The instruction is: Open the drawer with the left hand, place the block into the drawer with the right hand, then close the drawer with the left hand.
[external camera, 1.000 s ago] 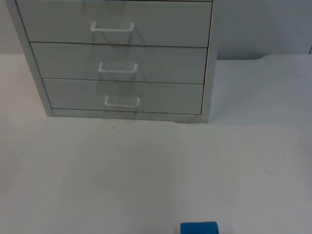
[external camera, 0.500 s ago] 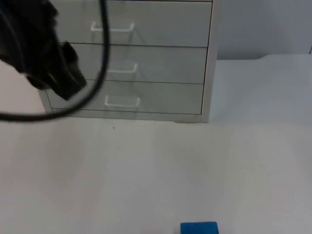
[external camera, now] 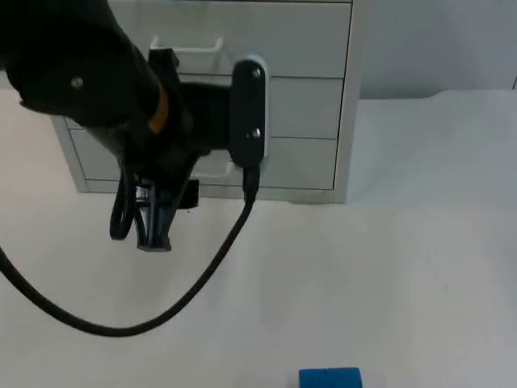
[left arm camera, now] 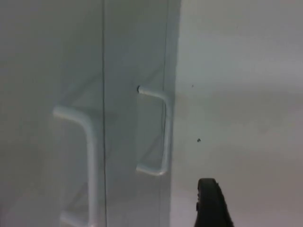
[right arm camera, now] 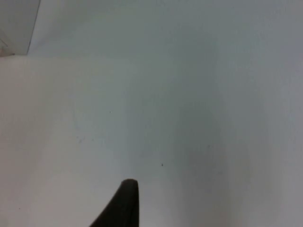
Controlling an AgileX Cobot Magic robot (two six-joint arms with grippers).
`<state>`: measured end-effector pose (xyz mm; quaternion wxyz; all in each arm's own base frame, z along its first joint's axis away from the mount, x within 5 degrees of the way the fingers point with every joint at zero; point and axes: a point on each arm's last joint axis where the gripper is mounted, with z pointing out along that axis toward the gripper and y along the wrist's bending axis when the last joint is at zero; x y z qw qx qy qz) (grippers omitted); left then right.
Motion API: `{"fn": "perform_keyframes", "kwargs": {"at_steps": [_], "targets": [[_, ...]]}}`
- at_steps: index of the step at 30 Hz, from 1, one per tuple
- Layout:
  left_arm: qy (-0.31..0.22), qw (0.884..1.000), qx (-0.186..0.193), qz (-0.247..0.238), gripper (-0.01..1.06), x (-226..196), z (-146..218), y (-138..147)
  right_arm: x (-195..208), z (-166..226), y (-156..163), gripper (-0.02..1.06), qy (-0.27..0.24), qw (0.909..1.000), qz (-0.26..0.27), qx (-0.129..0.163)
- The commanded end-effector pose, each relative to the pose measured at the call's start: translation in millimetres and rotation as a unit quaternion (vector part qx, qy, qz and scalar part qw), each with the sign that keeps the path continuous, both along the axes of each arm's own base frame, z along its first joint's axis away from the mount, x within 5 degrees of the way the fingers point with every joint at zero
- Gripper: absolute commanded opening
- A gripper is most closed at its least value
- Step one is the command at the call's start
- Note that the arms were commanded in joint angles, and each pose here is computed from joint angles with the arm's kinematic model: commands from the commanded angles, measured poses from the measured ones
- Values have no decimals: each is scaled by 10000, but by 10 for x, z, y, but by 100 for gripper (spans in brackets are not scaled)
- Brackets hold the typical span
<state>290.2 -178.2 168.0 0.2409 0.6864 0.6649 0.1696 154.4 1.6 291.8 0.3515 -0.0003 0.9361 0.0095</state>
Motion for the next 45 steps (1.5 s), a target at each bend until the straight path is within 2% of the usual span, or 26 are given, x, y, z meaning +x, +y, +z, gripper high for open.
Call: {"fn": "perform_keyframes", "kwargs": {"at_steps": [1,5,8,11,14,25,34,37,41,45], "targets": [[-159,9996,114,-216,50,53,-61,-34,7,12,-6,105,-31,10000,-17,9],[-285,9982,396,-355,50,129,-253,-50,7,12,-6,105,-31,10000,-17,9],[-430,9980,455,-31,50,243,-339,-45,7,12,-6,105,-31,10000,-17,9],[-514,9978,420,85,50,321,-372,-31,7,12,-6,105,-31,10000,-17,9],[-502,9982,327,-55,50,383,-420,-18,9,13,-6,105,-41,10000,-17,9],[-477,9974,417,-342,50,533,-552,156,9,13,-6,105,-41,10000,-17,9],[-563,9979,175,-258,50,672,-555,60,12,16,-11,105,-67,10000,-14,-33],[-547,9980,221,-228,50,706,-601,51,12,16,-11,105,-67,10000,-14,-33],[-467,9982,114,-363,50,705,-655,13,16,20,-20,105,-98,9999,-8,-105],[-421,9975,233,-519,50,713,-735,26,20,24,-24,105,-130,9998,-5,-140]]}}
